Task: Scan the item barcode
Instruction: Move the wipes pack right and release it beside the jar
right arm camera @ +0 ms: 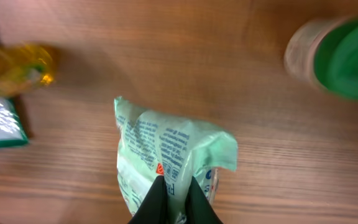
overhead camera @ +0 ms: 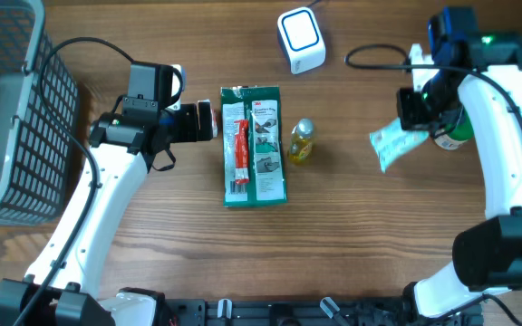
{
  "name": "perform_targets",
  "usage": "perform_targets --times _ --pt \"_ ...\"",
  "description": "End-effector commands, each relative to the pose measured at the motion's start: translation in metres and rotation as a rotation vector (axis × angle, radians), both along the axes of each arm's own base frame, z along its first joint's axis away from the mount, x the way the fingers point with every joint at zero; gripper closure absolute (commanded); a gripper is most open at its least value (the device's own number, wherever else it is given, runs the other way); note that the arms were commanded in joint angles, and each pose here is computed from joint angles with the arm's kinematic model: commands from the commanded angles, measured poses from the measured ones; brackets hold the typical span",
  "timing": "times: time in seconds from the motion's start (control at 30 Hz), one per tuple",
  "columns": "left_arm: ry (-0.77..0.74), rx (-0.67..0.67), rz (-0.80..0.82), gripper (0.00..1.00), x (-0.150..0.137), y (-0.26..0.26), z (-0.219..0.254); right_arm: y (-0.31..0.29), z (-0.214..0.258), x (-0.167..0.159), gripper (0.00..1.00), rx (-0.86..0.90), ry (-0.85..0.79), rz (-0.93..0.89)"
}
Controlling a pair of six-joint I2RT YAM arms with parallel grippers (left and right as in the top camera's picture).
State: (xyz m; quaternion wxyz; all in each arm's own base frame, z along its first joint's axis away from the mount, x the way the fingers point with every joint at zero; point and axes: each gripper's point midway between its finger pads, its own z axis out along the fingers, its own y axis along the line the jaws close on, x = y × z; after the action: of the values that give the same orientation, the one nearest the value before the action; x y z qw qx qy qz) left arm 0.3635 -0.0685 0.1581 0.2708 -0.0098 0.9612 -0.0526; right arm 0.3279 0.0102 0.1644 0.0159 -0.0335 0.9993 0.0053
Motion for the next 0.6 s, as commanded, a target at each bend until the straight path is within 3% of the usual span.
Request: perform_targets --times 0.0,0.13,0.17,0.23,0.3,0.4,0.5,0.53,0.57 --pt "-0.019 0.007 0.003 0.0 0.003 0.002 0.006 -0.013 -0.037 -0.006 0.93 -0.076 0.05 -0.027" --pt "-0.019 0.007 0.003 0.0 0.003 0.002 0.006 -0.027 -0.067 0.009 0.86 -0.152 -0.021 -0.031" --pt "-0.019 0.007 0.003 0.0 0.003 0.002 0.006 -0.026 -0.076 0.015 0.61 -0.15 -0.052 -0.032" --pt "-0.019 0.007 0.003 0.0 0.003 0.002 0.006 -0.026 -0.086 0.021 0.26 -0.147 -0.082 -0.041" --pt "-0.019 0.007 0.003 0.0 0.003 0.002 0.006 -0.025 -0.094 0.027 0.14 -0.137 -0.118 -0.073" --pt "-0.019 0.007 0.003 0.0 0.003 0.002 0.006 -0.018 -0.1 0.039 0.14 -0.09 -0.177 -0.134" --pt "-0.019 0.007 0.003 0.0 0.003 0.002 0.006 0.018 -0.1 0.054 0.2 0.129 -0.226 -0.15" --pt "-0.019 0.007 0.003 0.0 0.003 0.002 0.006 0.023 -0.099 0.056 0.25 0.161 -0.229 -0.181" --pt "-0.019 0.007 0.003 0.0 0.003 0.002 0.006 0.024 -0.098 0.057 0.44 0.173 -0.232 -0.225"
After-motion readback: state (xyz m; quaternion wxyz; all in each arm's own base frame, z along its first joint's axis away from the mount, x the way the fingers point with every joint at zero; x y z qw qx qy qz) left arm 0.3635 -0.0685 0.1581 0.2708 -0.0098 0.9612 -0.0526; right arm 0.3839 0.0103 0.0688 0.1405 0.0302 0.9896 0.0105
